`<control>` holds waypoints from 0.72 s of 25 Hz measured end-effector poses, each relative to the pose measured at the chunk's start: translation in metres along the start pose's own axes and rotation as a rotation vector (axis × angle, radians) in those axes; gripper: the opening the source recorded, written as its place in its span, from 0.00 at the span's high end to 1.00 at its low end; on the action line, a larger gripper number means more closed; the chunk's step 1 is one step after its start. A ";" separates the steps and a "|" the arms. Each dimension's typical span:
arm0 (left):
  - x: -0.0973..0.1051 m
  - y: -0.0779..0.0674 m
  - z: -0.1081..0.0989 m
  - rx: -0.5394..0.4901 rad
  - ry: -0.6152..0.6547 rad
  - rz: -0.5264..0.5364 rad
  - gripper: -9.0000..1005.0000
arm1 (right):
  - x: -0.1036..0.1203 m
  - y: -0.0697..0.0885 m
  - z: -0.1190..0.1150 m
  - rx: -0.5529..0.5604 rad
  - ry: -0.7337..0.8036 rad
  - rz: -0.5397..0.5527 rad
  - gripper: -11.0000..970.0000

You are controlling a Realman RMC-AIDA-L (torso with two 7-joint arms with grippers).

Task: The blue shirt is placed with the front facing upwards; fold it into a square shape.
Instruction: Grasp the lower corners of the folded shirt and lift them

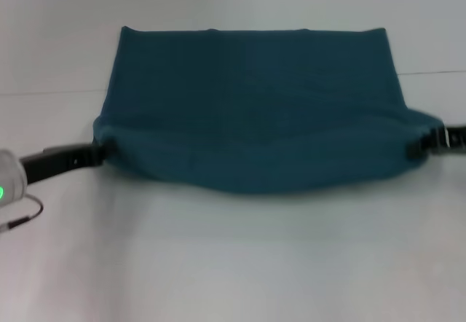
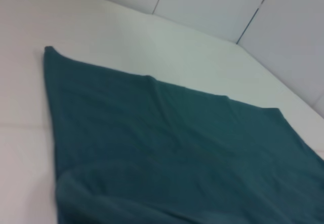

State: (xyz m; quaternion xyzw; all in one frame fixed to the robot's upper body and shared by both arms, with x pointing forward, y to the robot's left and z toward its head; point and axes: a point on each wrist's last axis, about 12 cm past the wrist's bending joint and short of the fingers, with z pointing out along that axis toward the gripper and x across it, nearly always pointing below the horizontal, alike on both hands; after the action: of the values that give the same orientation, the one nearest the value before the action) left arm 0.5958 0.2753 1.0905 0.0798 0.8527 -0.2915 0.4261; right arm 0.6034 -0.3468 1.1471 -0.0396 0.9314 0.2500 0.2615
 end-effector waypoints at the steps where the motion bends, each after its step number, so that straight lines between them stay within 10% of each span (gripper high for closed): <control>1: 0.005 0.001 -0.003 0.003 0.006 -0.006 0.97 | 0.006 -0.003 0.000 0.000 0.010 0.009 0.92; 18: 0.057 0.001 -0.047 0.169 0.048 -0.065 0.97 | 0.036 -0.025 -0.006 0.010 0.021 0.071 0.92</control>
State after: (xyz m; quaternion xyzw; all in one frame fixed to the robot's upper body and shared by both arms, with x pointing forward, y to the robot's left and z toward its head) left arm 0.5285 0.2960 1.0681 0.0948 0.8371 -0.3743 0.3875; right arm 0.5748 -0.3694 1.1220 -0.0079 0.9361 0.2542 0.2428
